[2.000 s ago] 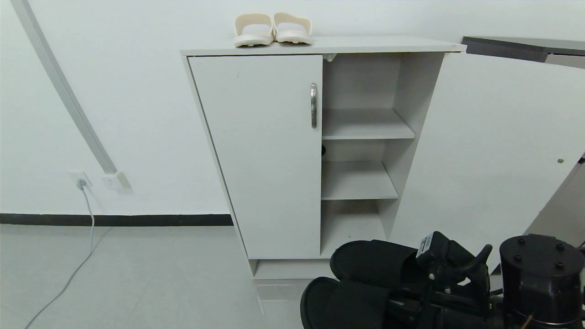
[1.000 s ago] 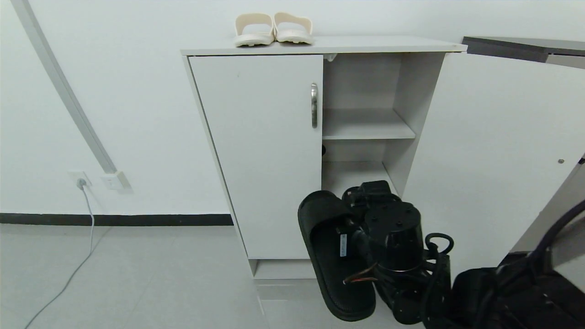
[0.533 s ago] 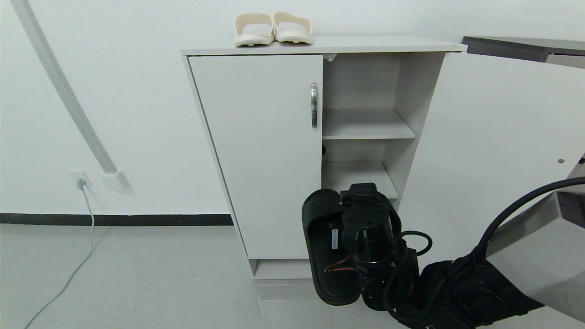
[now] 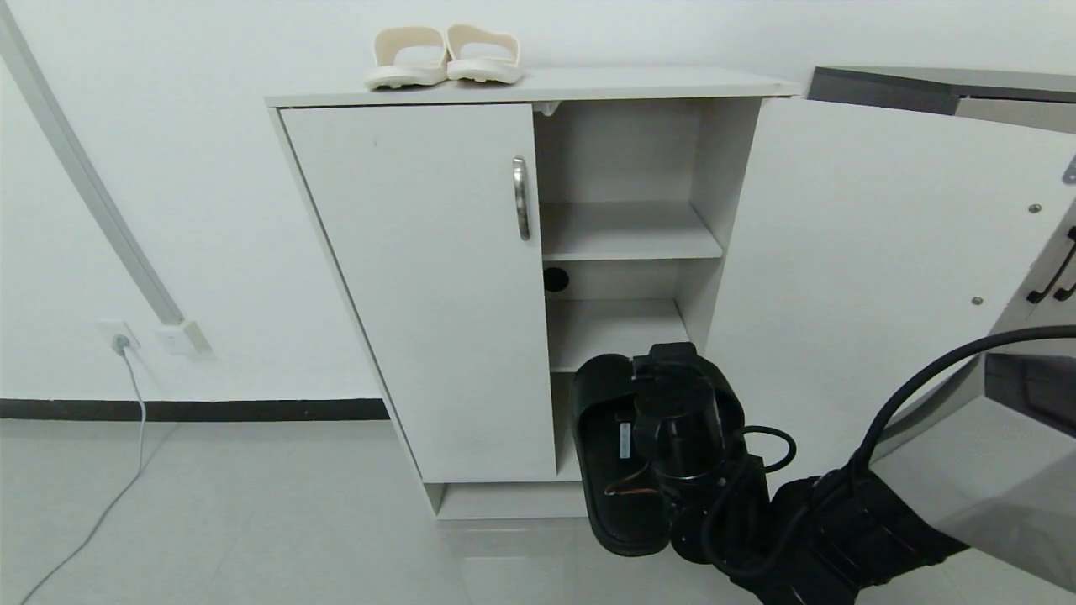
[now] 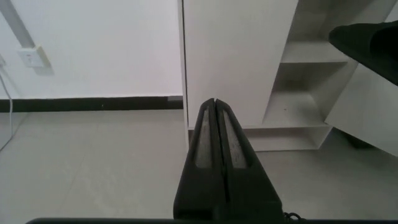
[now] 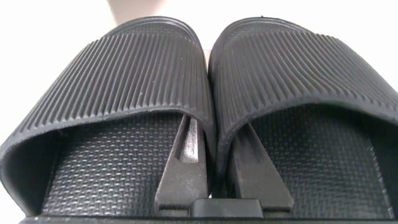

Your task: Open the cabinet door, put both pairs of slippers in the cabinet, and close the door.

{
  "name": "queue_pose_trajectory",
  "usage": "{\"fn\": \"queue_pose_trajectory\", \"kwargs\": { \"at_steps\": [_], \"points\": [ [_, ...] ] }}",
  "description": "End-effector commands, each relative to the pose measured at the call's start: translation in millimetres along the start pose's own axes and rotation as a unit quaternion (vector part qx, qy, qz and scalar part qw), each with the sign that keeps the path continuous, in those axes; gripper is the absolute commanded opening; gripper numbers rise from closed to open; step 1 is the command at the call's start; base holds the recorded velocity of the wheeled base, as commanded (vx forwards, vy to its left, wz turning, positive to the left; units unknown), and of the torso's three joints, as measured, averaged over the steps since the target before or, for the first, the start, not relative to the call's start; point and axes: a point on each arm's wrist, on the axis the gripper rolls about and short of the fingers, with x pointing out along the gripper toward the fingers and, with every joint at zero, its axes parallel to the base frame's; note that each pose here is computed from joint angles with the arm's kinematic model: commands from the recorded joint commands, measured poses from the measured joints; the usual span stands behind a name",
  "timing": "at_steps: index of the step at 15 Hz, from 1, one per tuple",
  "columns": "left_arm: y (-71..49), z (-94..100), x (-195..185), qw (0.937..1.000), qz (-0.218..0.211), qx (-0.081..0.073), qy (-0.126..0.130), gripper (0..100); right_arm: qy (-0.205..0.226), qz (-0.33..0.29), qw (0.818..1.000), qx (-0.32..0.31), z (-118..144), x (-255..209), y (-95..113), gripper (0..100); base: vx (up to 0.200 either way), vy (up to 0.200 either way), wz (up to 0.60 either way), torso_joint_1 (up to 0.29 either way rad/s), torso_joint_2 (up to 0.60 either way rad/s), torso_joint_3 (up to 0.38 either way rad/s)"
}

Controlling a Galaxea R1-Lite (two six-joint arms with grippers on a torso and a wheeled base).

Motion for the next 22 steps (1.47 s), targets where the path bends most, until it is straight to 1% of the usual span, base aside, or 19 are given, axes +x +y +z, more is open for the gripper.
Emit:
{"fn": "queue_pose_trajectory", "kwargs": {
  "at_steps": [1, 4, 7, 19, 22],
  "points": [
    [0.0, 0.1, 0, 1.0000, 0.000, 0.000, 0.001, 0, 0.010, -0.005, 1.000, -0.009, -11, 8, 1, 0, 0.000, 0.000, 0.00, 0.000, 0.00, 0.000],
    [0.0, 0.1, 0, 1.0000, 0.000, 0.000, 0.001, 0, 0.009, -0.014, 1.000, -0.004, -20, 22, -4, 0, 0.000, 0.000, 0.00, 0.000, 0.00, 0.000],
    [0.0, 0.1, 0, 1.0000, 0.000, 0.000, 0.001, 0, 0.007, -0.008, 1.000, 0.002, -25, 29, -6, 0, 0.000, 0.000, 0.00, 0.000, 0.00, 0.000],
    [0.0, 0.1, 0, 1.0000, -0.001, 0.000, 0.001, 0, 0.014, 0.006, 1.000, -0.001, -32, 31, -7, 0, 0.000, 0.000, 0.00, 0.000, 0.00, 0.000],
    [0.0, 0.1, 0, 1.0000, -0.001, 0.000, 0.001, 0, 0.013, 0.008, 1.000, 0.001, -32, 31, -6, 0, 0.000, 0.000, 0.00, 0.005, 0.00, -0.160]
  ]
}}
